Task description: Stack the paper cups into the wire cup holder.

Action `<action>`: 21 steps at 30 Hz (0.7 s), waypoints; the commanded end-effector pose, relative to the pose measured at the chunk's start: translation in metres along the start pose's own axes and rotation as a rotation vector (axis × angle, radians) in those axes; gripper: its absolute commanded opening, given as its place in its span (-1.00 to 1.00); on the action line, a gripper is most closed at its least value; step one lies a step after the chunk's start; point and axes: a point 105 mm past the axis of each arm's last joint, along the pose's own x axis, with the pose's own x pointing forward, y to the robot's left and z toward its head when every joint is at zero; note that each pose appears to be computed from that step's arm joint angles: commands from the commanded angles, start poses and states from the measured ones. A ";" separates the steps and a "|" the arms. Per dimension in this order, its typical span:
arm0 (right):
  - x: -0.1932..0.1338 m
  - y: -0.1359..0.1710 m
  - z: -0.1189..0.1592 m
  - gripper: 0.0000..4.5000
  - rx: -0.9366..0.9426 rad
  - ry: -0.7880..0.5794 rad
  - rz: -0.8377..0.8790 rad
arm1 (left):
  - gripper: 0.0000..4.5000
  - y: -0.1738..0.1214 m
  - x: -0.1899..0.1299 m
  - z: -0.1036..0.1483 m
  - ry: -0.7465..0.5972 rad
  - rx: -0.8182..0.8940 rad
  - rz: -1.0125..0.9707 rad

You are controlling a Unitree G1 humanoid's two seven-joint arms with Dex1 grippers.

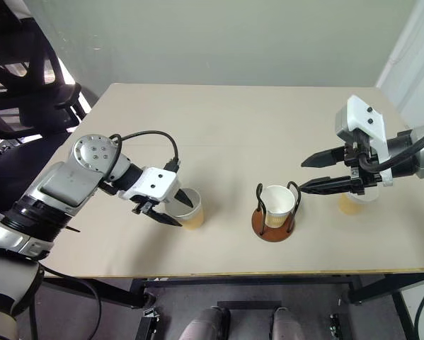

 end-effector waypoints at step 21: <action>-0.011 0.000 -0.029 0.19 -0.154 0.108 0.031 | -0.98 0.077 -0.060 0.099 -0.239 0.169 0.165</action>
